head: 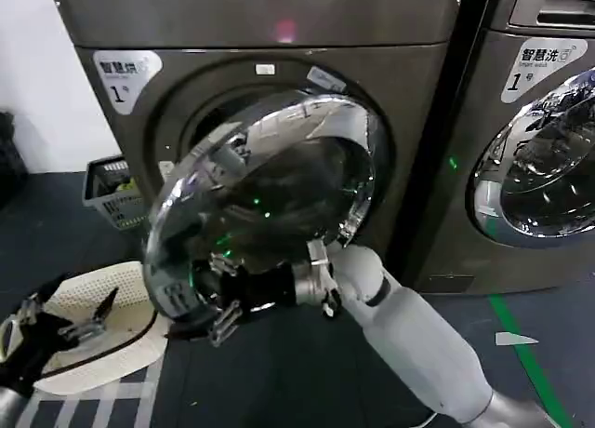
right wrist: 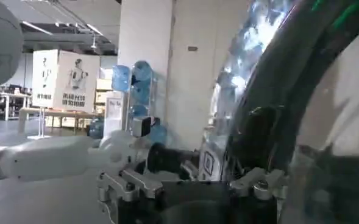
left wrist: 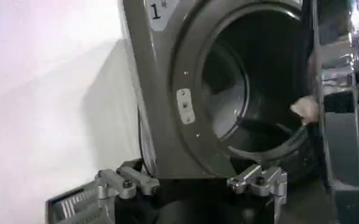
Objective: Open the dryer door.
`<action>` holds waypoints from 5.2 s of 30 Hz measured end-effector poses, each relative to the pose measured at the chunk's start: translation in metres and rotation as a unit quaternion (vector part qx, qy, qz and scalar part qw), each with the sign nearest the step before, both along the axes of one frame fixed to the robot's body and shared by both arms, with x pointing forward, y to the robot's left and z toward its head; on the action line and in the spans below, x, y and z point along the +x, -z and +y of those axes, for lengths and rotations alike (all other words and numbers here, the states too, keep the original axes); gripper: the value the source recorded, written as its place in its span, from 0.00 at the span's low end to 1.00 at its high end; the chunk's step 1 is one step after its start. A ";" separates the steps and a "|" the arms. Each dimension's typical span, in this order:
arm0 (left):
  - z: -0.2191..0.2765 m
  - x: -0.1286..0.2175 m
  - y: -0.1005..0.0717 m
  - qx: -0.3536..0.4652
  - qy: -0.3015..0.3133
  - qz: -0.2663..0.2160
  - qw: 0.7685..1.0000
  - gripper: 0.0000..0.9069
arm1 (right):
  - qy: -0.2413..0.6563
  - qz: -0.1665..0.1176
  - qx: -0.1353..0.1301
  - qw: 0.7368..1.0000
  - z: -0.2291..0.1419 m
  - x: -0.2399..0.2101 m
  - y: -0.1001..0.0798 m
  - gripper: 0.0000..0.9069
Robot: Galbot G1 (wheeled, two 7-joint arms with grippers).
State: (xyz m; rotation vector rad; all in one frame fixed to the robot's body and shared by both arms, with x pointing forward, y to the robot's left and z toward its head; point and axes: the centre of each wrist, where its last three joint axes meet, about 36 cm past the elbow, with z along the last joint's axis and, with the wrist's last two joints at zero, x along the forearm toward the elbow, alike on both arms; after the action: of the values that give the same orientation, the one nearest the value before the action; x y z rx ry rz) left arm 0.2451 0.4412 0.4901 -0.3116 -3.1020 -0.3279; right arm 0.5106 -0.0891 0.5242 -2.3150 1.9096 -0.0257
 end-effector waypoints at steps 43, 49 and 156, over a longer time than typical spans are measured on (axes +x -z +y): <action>-0.017 0.052 -0.025 -0.015 0.067 -0.038 0.997 1.00 | -0.143 0.011 -0.049 0.988 -0.080 -0.003 0.033 1.00; -0.027 0.063 -0.026 -0.007 0.094 -0.036 0.995 1.00 | -0.131 0.009 -0.058 0.990 -0.099 -0.002 0.036 1.00; -0.391 0.197 0.027 -0.125 0.606 0.046 0.784 1.00 | 0.953 -0.147 0.051 0.259 -0.512 -0.455 -0.152 1.00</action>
State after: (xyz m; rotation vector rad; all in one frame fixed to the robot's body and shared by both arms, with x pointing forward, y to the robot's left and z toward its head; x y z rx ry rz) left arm 0.4418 0.0505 0.4636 -2.1847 -2.3284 0.1407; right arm 0.0552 -0.6009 0.6761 1.1850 2.5631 -0.4325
